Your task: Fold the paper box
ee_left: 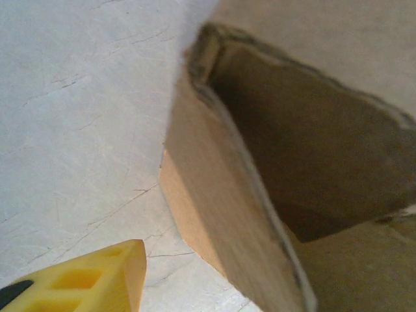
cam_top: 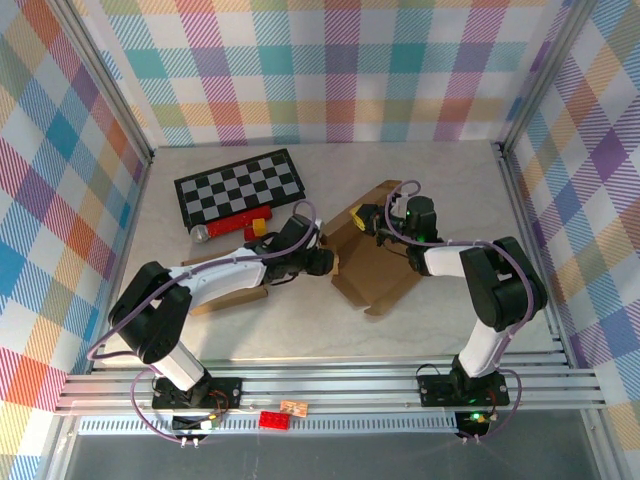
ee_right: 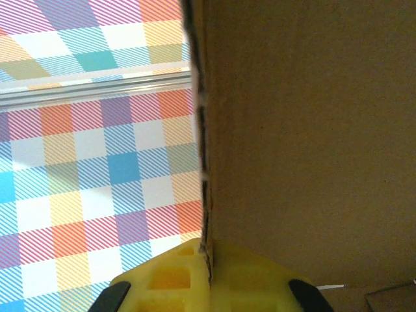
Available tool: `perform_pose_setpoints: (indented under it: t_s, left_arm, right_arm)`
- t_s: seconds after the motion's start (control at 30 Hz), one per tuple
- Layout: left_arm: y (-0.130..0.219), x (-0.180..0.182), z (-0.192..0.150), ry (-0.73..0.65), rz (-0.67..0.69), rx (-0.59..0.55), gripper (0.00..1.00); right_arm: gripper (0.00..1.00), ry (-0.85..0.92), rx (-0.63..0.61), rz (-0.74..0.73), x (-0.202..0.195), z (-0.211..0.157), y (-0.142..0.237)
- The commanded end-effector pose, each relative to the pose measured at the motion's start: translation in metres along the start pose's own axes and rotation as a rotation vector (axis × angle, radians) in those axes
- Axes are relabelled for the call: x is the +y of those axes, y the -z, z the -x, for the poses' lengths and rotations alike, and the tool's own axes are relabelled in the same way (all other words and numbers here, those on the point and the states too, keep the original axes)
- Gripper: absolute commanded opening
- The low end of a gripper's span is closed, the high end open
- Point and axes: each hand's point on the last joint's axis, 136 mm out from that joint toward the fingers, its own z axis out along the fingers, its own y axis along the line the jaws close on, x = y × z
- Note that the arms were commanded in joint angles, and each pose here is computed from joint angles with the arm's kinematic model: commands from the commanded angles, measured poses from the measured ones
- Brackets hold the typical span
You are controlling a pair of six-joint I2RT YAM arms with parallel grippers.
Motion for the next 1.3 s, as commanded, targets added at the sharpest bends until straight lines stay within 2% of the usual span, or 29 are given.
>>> perform_pose_setpoints:
  t_s: [0.0,0.17,0.5,0.87,1.27]
  left_arm:
    - [-0.007,-0.001,0.001,0.007,0.028,-0.013,0.49]
    - [-0.008,-0.005,0.007,0.021,0.068,-0.052,0.42]
    - [-0.011,-0.012,0.014,0.031,0.093,-0.109,0.41]
    - [-0.016,-0.027,0.021,0.029,0.087,-0.136,0.35]
    - [-0.023,-0.009,0.024,0.097,0.219,-0.164,0.35]
  right_arm:
    - [0.0,-0.01,0.022,-0.002,-0.008,-0.005,0.001]
    - [0.0,-0.004,0.016,0.005,-0.006,-0.004,0.002]
    - [0.0,0.025,-0.012,0.02,-0.015,-0.01,0.01]
    - [0.0,0.013,-0.026,0.008,-0.019,-0.01,0.006]
    - [0.0,0.003,-0.035,0.025,-0.031,-0.021,0.003]
